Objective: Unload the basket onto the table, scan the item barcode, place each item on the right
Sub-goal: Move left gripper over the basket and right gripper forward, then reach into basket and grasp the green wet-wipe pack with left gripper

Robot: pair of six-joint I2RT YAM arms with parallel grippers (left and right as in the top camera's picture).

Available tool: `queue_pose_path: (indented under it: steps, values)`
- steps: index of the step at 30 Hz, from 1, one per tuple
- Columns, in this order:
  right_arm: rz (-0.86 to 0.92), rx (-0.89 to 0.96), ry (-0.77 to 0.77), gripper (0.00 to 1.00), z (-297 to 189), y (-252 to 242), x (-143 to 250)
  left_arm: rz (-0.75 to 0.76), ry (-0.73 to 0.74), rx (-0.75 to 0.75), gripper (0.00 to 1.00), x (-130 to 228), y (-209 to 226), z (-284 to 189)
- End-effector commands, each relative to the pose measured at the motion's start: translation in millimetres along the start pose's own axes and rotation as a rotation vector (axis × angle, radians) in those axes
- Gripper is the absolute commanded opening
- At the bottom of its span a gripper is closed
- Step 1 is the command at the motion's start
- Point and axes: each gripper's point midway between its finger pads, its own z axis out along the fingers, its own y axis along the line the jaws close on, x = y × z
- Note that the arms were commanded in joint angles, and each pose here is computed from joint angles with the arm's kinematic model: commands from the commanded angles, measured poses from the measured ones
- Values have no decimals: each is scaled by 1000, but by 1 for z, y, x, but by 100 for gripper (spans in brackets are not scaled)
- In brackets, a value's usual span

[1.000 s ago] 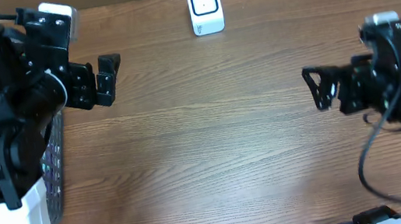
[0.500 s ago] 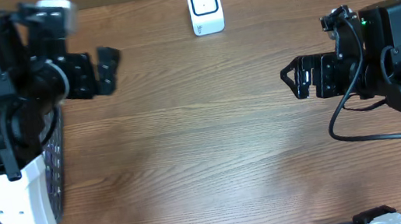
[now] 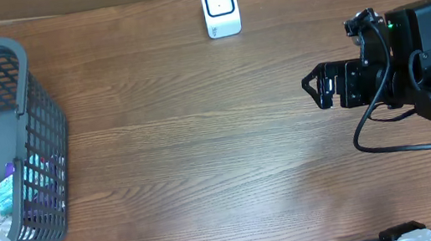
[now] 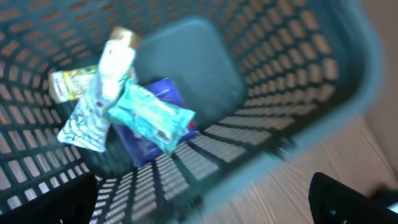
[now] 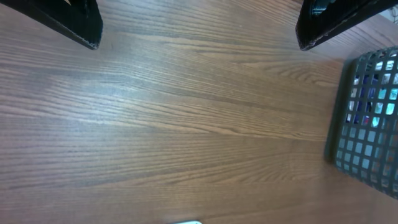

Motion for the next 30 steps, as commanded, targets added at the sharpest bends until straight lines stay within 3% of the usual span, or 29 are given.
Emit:
queue_pose_path:
  steps: [1, 7, 23, 28, 30]
  values:
    - [-12, -1, -23, 100, -7, 3, -4, -82, 89, -85, 100, -4, 18, 43]
    - [-8, 1, -12, 100, -7, 3, -2, -169, 245, -204, 100, 14, 34, 105]
    - [-7, 2, -8, 100, -7, 3, -1, -199, 291, -251, 99, 74, 68, 221]
    - [-6, 2, -6, 100, -7, 3, 0, -196, 274, -258, 91, 91, 79, 246]
    - [-5, 3, -5, 100, -7, 2, 0, -196, 275, -259, 79, 96, 81, 251]
